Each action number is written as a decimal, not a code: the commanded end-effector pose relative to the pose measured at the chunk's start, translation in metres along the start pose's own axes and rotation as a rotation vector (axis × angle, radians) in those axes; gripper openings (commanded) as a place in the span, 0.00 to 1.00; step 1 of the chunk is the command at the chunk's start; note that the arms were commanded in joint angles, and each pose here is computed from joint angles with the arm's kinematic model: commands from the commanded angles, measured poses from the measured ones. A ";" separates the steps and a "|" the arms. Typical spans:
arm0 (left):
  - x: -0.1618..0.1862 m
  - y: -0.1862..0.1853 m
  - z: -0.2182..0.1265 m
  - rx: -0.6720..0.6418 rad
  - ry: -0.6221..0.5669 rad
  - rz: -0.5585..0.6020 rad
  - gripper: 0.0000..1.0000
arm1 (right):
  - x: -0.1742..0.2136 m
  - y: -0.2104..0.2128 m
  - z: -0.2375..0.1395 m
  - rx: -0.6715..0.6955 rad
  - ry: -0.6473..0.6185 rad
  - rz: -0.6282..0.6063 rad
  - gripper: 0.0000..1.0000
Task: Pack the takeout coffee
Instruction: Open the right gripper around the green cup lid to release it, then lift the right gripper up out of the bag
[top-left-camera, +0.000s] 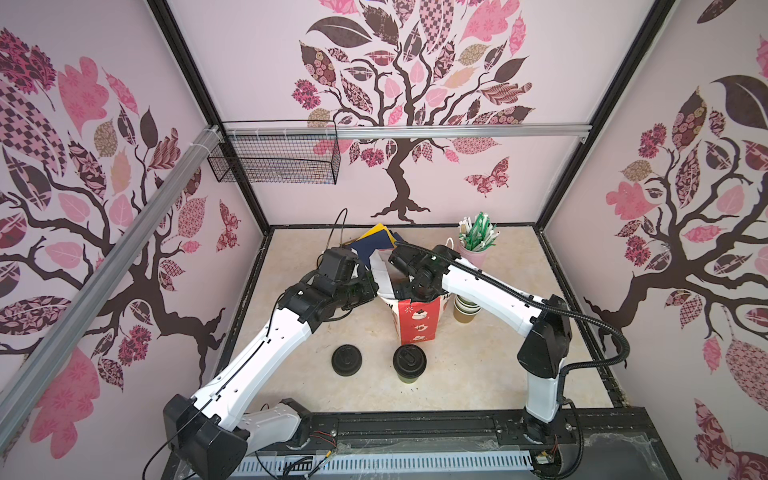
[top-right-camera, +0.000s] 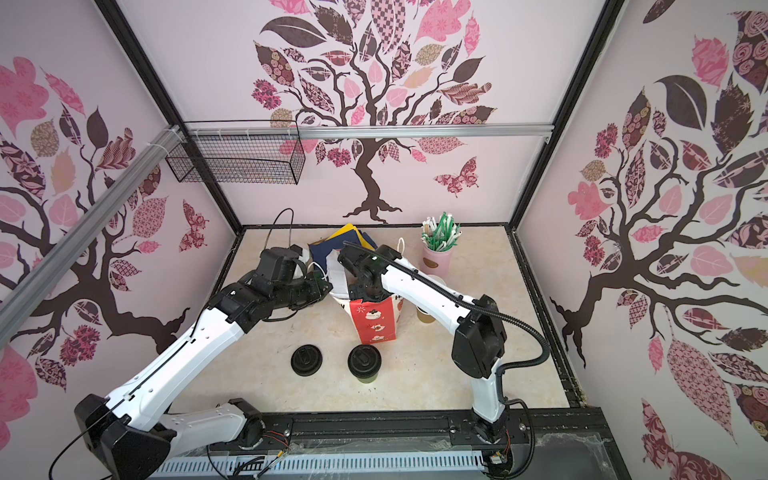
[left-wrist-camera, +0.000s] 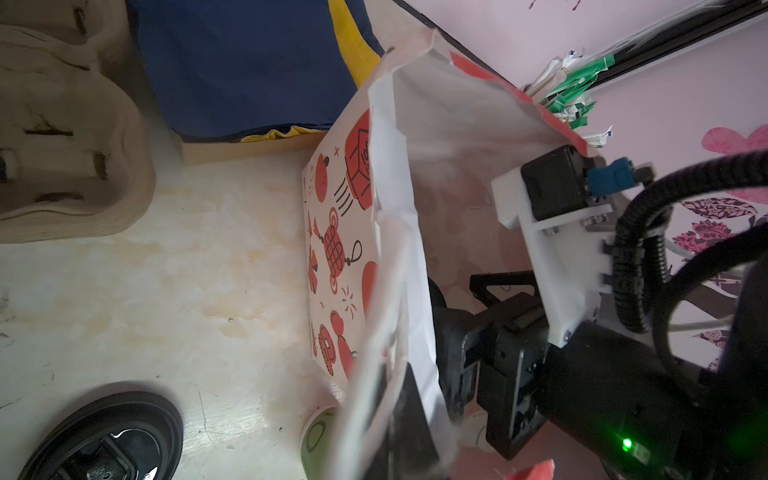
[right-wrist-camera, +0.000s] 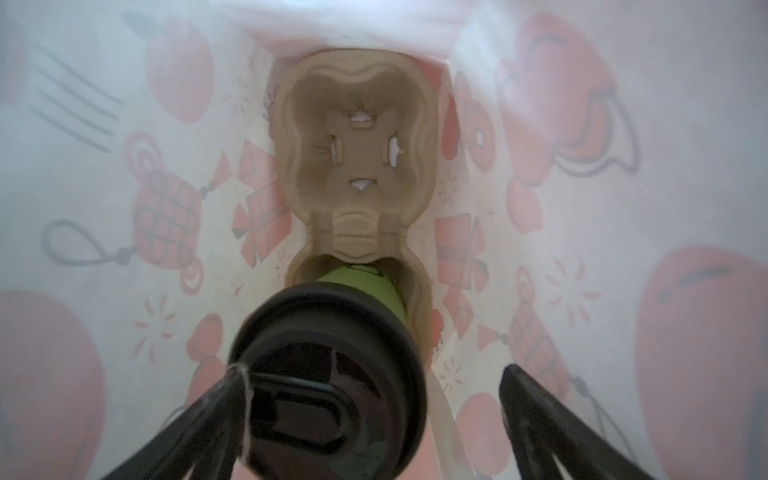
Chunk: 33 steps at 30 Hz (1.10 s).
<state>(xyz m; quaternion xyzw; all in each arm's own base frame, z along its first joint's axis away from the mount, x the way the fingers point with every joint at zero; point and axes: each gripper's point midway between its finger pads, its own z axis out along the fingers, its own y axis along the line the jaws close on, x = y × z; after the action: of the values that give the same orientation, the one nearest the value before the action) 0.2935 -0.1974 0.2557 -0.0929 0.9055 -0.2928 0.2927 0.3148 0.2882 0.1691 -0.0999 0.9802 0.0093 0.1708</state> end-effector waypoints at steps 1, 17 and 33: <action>-0.017 0.003 -0.021 -0.047 -0.082 -0.005 0.00 | -0.004 -0.012 -0.018 0.017 -0.024 0.028 0.97; 0.000 -0.017 0.003 0.024 0.068 0.050 0.00 | -0.022 0.013 -0.031 -0.072 -0.104 -0.043 0.96; -0.003 -0.017 0.003 0.008 0.064 0.059 0.00 | -0.040 0.016 -0.073 -0.059 -0.208 -0.098 0.95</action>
<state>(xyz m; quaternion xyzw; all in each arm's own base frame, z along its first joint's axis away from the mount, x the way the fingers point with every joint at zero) 0.2952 -0.2091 0.2540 -0.0674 0.9183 -0.2887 0.2624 0.3249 0.3061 0.2168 -0.1449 0.9602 0.0237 0.2376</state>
